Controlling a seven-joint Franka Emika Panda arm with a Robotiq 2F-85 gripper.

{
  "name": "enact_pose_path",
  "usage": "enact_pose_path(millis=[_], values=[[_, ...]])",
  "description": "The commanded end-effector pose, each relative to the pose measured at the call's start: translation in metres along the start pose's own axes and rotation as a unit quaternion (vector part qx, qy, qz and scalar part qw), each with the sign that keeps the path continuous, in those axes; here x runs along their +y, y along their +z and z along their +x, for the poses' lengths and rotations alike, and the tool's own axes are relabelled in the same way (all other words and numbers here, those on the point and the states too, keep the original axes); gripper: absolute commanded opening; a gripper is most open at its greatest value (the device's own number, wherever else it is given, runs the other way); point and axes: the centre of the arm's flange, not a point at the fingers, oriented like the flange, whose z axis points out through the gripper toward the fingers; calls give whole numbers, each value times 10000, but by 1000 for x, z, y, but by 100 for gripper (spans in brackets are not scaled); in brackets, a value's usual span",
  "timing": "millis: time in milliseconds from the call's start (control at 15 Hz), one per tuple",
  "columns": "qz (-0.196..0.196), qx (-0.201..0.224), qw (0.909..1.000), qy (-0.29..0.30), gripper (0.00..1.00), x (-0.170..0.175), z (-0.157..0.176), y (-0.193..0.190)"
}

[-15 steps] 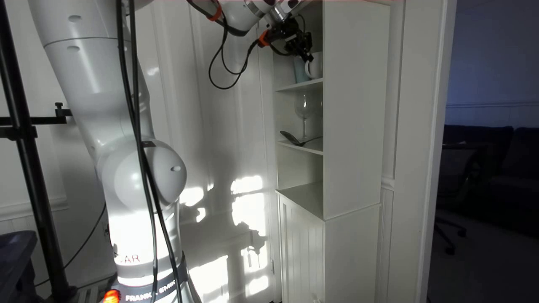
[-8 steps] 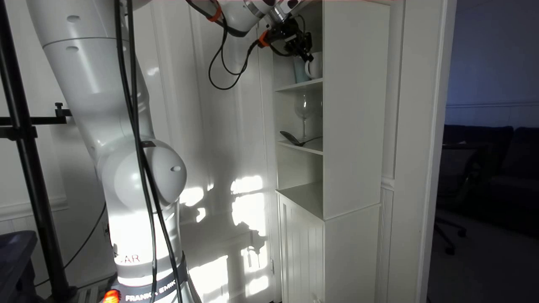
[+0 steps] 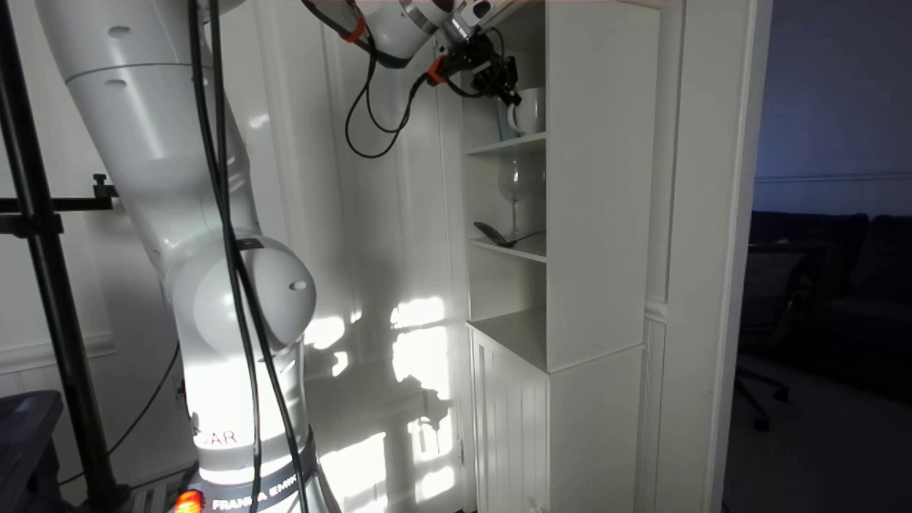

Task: Move the white mug to the bottom shelf.

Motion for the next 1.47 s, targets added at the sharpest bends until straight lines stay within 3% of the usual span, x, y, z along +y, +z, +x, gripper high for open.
enact_pose_path(millis=[0,733,800,867,1400], values=[[-192,196,9996,82,5,-3,-23,-20],[-314,229,9989,279,5,10,-43,-29],[-283,237,9988,307,45,12,-43,-29],[-268,229,9989,316,46,13,-44,-28],[-147,217,9993,257,99,17,-41,-16]])
